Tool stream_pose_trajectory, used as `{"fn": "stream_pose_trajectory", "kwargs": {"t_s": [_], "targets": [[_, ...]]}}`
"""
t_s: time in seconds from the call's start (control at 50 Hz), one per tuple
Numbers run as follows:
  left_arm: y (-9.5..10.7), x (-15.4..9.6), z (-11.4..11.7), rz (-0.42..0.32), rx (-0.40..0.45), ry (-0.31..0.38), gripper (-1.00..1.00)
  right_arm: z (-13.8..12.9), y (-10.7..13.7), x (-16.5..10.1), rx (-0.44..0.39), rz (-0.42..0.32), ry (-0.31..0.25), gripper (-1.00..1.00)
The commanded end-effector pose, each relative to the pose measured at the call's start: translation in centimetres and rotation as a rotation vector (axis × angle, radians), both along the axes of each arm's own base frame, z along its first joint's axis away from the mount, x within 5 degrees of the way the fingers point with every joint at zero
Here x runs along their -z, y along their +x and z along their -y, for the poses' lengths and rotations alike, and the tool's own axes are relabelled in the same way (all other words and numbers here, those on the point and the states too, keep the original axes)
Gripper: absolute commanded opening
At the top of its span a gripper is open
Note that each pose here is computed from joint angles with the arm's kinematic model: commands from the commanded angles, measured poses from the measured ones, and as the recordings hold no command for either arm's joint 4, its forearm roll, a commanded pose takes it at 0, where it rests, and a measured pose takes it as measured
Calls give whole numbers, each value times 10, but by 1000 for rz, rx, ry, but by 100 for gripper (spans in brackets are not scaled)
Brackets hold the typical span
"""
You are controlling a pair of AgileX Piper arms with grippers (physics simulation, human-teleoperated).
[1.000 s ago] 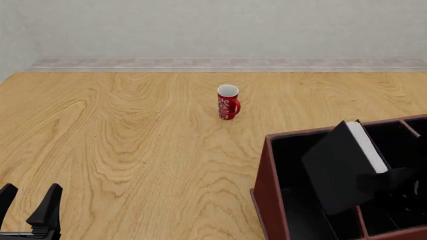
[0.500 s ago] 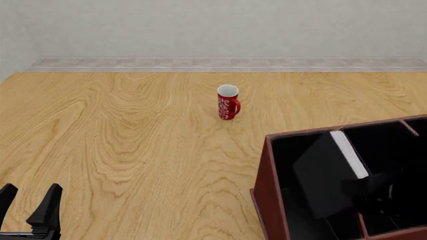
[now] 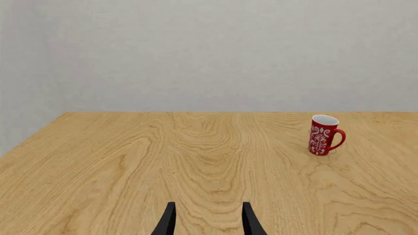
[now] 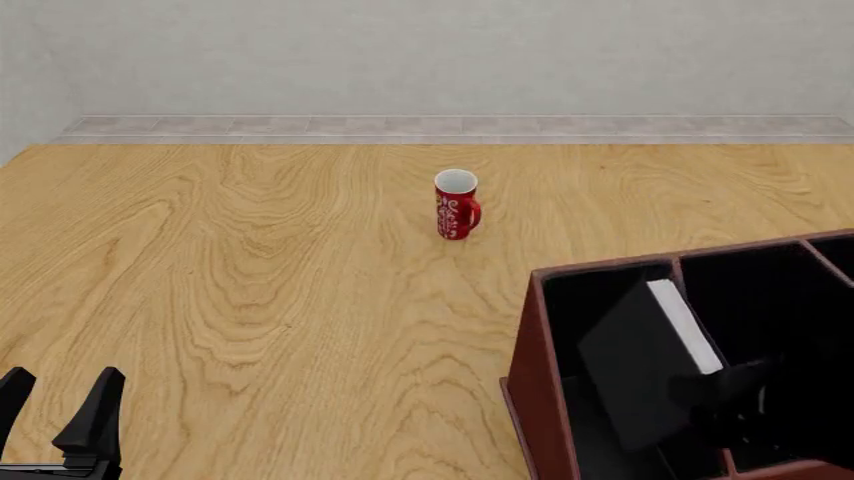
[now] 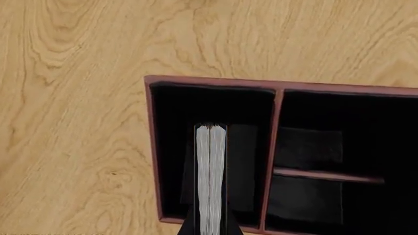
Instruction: Pick up the book and place it in the left compartment of the caddy.
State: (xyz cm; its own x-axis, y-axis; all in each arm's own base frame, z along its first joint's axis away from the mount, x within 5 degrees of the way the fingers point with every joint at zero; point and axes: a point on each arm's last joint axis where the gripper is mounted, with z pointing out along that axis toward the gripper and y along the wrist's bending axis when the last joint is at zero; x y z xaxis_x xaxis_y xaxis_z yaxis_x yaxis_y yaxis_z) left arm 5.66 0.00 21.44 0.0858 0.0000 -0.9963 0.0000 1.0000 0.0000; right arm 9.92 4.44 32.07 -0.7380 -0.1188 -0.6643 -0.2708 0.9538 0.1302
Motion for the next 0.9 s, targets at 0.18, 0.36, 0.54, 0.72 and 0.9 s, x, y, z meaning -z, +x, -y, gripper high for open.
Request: {"fn": "stream_pose_trajectory", "kwargs": {"t_s": [0.18,0.36,0.54,0.72,0.9], "targets": [[0,0,0,0,0,0,100,0,-1,12,7,-3,14,-100],[0,0,0,0,0,0,100,-3,2,22,2,-9,16,-100],[0,0,0,0,0,0,100,-4,4,31,-3,-11,8,-100],[0,0,0,0,0,0,100,-7,9,39,-12,-13,4,-100],[0,0,0,0,0,0,100,-10,13,48,-16,-20,4,-100]]}}
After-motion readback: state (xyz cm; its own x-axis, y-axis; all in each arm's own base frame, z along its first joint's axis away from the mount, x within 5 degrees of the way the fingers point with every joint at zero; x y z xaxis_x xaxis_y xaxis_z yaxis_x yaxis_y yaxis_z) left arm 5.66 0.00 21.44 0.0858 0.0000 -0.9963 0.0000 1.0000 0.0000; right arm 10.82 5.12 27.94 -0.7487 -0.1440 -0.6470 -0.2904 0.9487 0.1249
